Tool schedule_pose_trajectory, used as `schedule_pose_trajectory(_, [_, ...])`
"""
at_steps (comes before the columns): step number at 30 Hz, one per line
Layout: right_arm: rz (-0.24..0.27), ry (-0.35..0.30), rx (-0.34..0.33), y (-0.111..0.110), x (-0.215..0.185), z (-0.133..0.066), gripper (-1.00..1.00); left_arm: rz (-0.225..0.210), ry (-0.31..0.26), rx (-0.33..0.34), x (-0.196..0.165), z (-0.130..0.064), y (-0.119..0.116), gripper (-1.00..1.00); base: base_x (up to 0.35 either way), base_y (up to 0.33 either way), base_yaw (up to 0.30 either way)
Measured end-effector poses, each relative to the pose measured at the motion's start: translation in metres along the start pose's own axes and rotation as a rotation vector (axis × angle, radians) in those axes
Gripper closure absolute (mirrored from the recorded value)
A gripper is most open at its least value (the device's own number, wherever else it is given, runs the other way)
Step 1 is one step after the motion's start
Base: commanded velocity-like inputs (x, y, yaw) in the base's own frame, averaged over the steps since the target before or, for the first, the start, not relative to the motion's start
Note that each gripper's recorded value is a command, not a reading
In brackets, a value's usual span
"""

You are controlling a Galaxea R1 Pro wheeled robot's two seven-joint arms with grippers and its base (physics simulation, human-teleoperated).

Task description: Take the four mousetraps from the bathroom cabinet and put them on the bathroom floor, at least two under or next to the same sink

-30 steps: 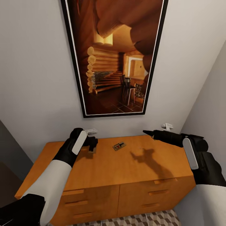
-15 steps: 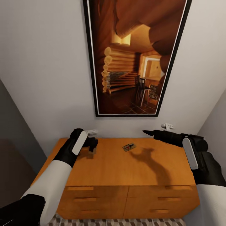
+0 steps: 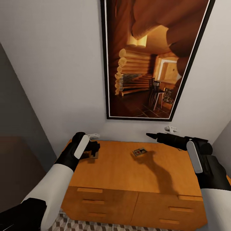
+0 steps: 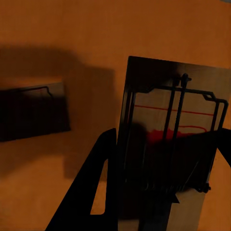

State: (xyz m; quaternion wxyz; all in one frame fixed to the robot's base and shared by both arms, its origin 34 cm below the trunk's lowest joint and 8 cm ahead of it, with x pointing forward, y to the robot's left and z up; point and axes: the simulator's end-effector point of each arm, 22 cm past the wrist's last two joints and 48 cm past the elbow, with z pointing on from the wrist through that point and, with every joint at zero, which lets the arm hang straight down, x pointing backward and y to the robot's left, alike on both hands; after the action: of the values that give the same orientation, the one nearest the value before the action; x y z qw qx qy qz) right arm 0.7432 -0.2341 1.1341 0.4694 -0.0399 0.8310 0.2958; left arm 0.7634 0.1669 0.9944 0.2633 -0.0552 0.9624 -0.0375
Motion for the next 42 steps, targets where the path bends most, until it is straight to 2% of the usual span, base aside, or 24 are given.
schedule_pose_trajectory(6, [-0.002,0.004,0.002,0.0,0.001,0.0,-1.0,0.001,-0.001,-0.002,0.0,0.0,0.0,1.0,0.086,-0.19,0.004])
schedule_pose_trajectory(8, [-0.013,0.017,0.014,-0.001,0.004,0.002,-1.0,0.0,-0.001,-0.002,0.0,0.0,0.001,1.0,0.118,-0.192,0.001])
schedule_pose_trajectory(10, [-0.046,0.046,0.048,-0.004,0.011,0.006,-1.0,0.0,-0.001,-0.002,0.0,0.0,0.001,1.0,0.063,-0.105,0.0])
schedule_pose_trajectory(12, [-0.128,0.107,0.125,-0.011,0.026,0.014,-1.0,0.0,0.0,-0.003,0.0,0.0,0.001,1.0,0.029,-0.047,0.0])
schedule_pose_trajectory(13, [-0.156,0.125,0.146,-0.012,0.029,0.016,-1.0,0.0,0.001,-0.003,0.0,0.0,0.001,1.0,0.016,-0.027,0.0])
schedule_pose_trajectory(14, [-0.209,0.156,0.183,-0.013,0.035,0.019,-1.0,0.0,0.003,-0.003,0.001,0.001,0.001,1.0,0.013,-0.021,0.0])
schedule_pose_trajectory(16, [-0.282,0.19,0.227,-0.013,0.041,0.022,-1.0,0.001,0.01,-0.004,0.003,0.002,0.001,1.0,0.007,-0.012,0.0])
schedule_pose_trajectory(19, [-0.346,0.212,0.27,-0.014,0.043,0.023,-1.0,0.001,0.019,-0.006,0.006,0.004,0.002,1.0,0.003,-0.005,0.0])
schedule_pose_trajectory(24, [-0.372,0.22,0.286,-0.013,0.043,0.023,-1.0,0.001,0.022,-0.007,0.008,0.005,0.002,1.0,0.001,-0.001,0.0])
schedule_pose_trajectory(38, [-0.383,0.222,0.276,-0.009,0.044,0.024,-1.0,0.002,0.027,-0.005,0.009,0.006,0.001,1.0,0.0,0.0,0.0])
schedule_pose_trajectory(42, [-0.408,0.2,0.252,0.003,0.032,0.024,-1.0,0.002,0.04,-0.007,0.014,0.009,0.001,1.0,0.0,0.0,0.0])
